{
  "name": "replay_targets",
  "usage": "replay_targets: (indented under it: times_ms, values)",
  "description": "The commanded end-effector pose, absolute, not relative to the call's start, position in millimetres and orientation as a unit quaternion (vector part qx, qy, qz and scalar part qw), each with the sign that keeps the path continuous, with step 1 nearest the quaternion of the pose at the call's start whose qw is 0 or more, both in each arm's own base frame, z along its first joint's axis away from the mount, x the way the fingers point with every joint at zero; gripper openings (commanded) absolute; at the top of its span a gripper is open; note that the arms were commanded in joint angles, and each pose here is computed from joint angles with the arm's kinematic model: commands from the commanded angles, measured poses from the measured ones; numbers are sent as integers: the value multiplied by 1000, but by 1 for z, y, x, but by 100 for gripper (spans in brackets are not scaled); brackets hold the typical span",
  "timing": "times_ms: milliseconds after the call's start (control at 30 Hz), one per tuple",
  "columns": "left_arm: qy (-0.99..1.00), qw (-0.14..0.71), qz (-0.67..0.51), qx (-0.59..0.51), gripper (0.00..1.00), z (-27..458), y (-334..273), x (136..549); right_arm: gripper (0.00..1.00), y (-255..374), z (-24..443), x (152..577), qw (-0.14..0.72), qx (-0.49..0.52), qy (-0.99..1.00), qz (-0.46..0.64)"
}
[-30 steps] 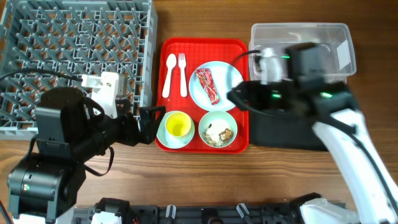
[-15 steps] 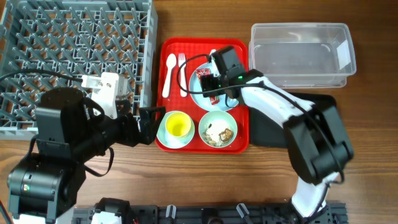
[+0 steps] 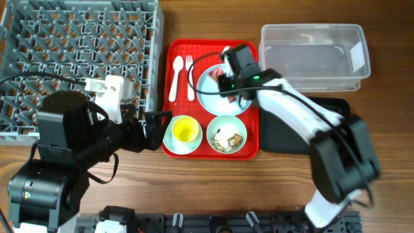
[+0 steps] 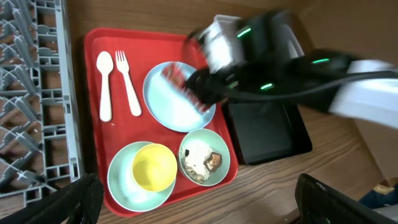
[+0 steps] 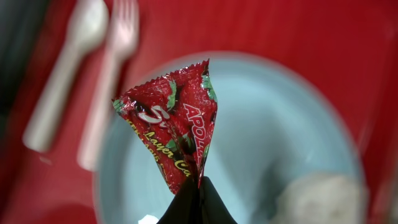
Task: Sort waste into correct bins and load items into the dishwasher rack
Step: 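Carry the red wrapper with the right gripper into the clear bin, then return the right gripper to the plate and grasp the white napkin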
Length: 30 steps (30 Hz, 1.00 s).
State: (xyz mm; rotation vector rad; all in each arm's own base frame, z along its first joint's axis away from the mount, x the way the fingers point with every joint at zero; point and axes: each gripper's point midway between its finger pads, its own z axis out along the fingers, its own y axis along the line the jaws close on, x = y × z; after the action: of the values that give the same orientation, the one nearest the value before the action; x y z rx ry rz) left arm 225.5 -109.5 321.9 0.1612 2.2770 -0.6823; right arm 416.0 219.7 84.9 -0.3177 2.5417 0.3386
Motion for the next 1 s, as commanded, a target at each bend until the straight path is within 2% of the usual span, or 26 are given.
replay_targets:
  times_ms: [0, 100, 167, 333, 367, 400, 567, 600, 700, 767, 900, 967]
  values:
    - [882, 378, -274, 67, 100, 330, -112, 223, 4, 169, 213, 440, 417, -56, 899, 118]
    - [882, 378, -274, 67, 100, 330, -112, 223, 4, 104, 220, 447, 426, 11, 903, 52]
    - [882, 378, -274, 67, 100, 330, -112, 223, 4, 61, 200, 454, 400, 50, 915, 23]
    - [882, 378, -274, 67, 100, 330, -112, 223, 7, 44, 161, 473, 371, 51, 926, 42]
    - [882, 378, -274, 67, 100, 330, -112, 223, 32, 45, 155, 481, 377, 38, 925, 38]
    - [882, 378, -274, 67, 100, 330, -112, 223, 51, 46, 157, 486, 386, 30, 921, 37]
    - [882, 378, -274, 67, 100, 330, -112, 223, 77, 92, 196, 470, 393, -22, 905, 164]
    - [882, 378, -274, 67, 100, 330, -112, 223, 75, 111, 203, 453, 371, -24, 904, 210]
    - [882, 378, -274, 67, 100, 330, -112, 223, 63, 152, 188, 417, 301, -59, 920, 243]
    - [882, 378, -274, 67, 100, 330, -112, 223, 56, 170, 158, 398, 259, -74, 944, 192]
    - [882, 378, -274, 67, 100, 330, -112, 223, 56, 171, 111, 390, 254, -39, 966, 7]
    - [882, 378, -274, 67, 100, 330, -112, 223, 59, 166, 95, 393, 260, -14, 964, -43]
